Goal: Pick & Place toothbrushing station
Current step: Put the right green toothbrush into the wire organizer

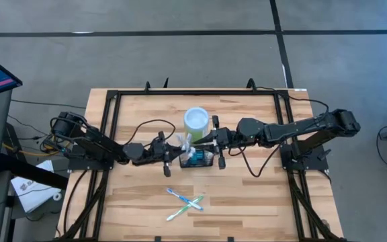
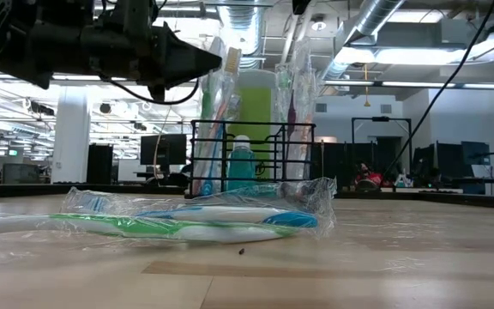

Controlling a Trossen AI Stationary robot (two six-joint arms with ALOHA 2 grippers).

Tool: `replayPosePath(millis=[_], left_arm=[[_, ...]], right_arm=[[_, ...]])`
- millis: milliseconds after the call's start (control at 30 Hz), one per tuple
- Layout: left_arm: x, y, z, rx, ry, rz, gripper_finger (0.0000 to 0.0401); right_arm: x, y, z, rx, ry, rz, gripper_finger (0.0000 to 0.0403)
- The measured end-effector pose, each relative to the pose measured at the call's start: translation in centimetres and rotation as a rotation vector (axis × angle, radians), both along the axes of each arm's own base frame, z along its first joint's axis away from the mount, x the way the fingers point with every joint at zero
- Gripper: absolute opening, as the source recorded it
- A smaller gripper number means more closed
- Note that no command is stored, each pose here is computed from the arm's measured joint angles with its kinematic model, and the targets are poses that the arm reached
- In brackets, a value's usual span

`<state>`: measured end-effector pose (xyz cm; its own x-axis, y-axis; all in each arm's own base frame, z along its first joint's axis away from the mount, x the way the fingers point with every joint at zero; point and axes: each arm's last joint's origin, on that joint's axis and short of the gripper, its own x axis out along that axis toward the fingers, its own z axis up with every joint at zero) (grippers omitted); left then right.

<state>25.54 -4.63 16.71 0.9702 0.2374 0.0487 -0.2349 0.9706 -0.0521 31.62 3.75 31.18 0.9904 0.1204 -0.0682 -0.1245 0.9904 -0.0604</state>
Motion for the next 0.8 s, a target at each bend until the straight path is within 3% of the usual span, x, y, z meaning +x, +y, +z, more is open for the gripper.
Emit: replayPosePath(millis=[333, 800], left_arm=[[-0.4, 0.3, 2.0, 0.015, -0.102, 0.025, 0.0014], [0.2, 0.2, 0.0, -0.088, -0.055, 0.047, 0.0014]], right_arm=[[0.0, 0.0, 0.0, 0.0, 0.001, -0.001, 0.0048], [0.0, 0.0, 0.0, 0.0, 0.001, 0.0, 0.0048]])
